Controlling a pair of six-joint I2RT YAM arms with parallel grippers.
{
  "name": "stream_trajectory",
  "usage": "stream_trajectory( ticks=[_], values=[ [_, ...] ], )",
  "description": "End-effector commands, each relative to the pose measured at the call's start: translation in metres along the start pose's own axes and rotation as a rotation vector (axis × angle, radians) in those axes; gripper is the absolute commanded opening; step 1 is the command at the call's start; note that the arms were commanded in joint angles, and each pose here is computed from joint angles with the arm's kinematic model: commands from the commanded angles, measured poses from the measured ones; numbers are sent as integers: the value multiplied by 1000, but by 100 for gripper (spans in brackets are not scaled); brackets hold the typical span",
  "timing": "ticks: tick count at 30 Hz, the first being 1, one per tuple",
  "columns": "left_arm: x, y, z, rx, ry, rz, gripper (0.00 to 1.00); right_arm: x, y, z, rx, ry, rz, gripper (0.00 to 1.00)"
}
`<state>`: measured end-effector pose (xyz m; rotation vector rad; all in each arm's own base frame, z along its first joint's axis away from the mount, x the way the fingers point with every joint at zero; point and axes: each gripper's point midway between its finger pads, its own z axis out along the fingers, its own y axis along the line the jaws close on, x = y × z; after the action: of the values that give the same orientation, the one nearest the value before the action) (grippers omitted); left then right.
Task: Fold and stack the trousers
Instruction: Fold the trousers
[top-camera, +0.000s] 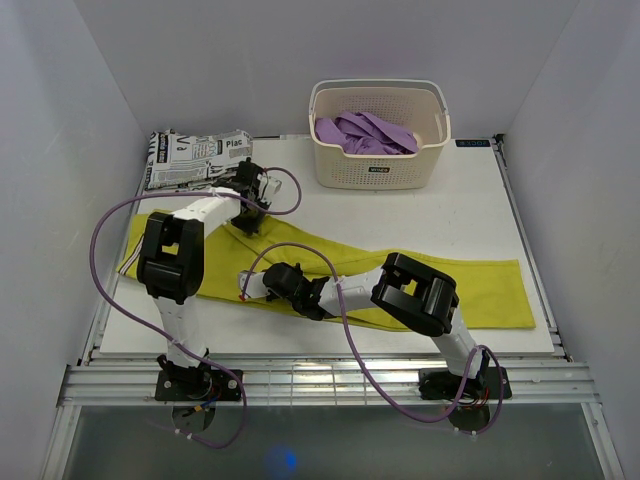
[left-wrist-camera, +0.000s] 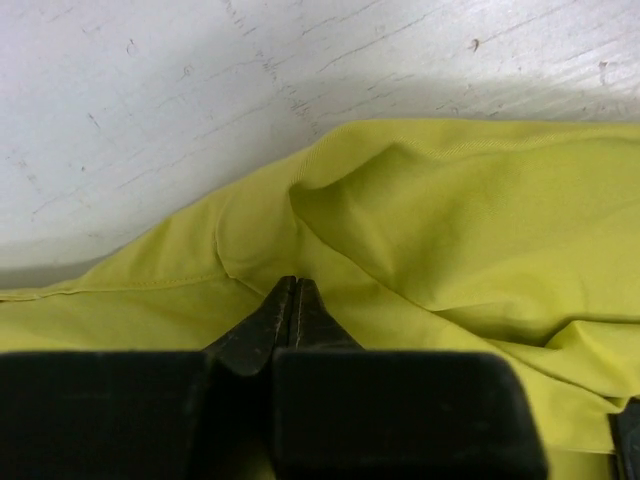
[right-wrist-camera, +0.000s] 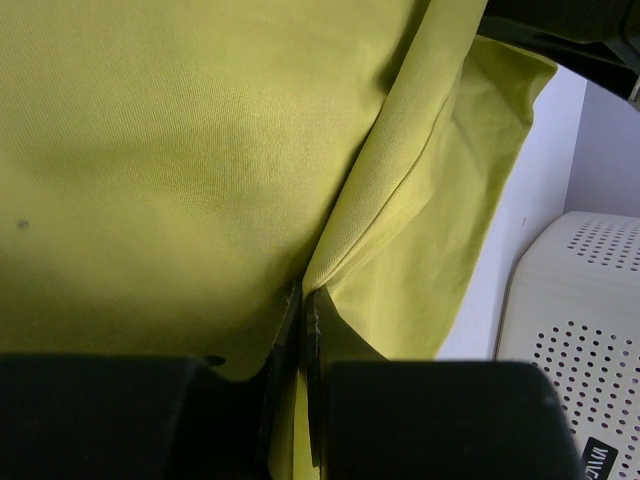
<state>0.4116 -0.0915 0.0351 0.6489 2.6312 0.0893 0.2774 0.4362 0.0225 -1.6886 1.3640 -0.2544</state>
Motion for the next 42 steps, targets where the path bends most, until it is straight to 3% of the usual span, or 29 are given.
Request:
stream_trajectory(
  ticks=[1, 8, 15, 16, 17, 20, 27, 32, 34, 37, 38, 42],
  values=[
    [-26, 14, -20, -62, -81, 6, 4, 88, 115, -7, -369, 217, -93, 8],
    [-80, 31, -57, -107, -229, 24, 0, 87, 114, -8, -372, 211, -94, 8],
    [-88, 29, -54, -81, -224, 32, 0, 88, 114, -8, -373, 211, -95, 8],
    [-86, 25, -50, -64, -207, 24, 7, 88, 115, -9, -374, 211, -95, 8],
    [-83, 17, -48, -33, -196, 10, 32, 87, 115, -9, -373, 210, -96, 8],
    [-51, 1, -38, -3, -121, 6, 50, 88, 115, -9, -374, 210, -97, 8],
    [-12, -4, -13, -20, -41, -15, 52, 89, 115, -8, -375, 211, -96, 8],
    [6, -1, 4, -49, 17, -4, 44, 88, 115, -9, -376, 207, -95, 8],
    [3, 2, 5, -63, 1, -8, 28, 88, 116, -9, -377, 206, -94, 8],
    [-14, 9, -3, -83, -42, -1, 12, 89, 116, -10, -378, 205, -95, 8],
    [-19, 12, -6, -90, -52, 10, 2, 89, 117, -10, -381, 206, -98, 8],
    [-50, 25, -25, -123, -131, 20, 0, 90, 117, -10, -380, 207, -98, 8]
  ],
)
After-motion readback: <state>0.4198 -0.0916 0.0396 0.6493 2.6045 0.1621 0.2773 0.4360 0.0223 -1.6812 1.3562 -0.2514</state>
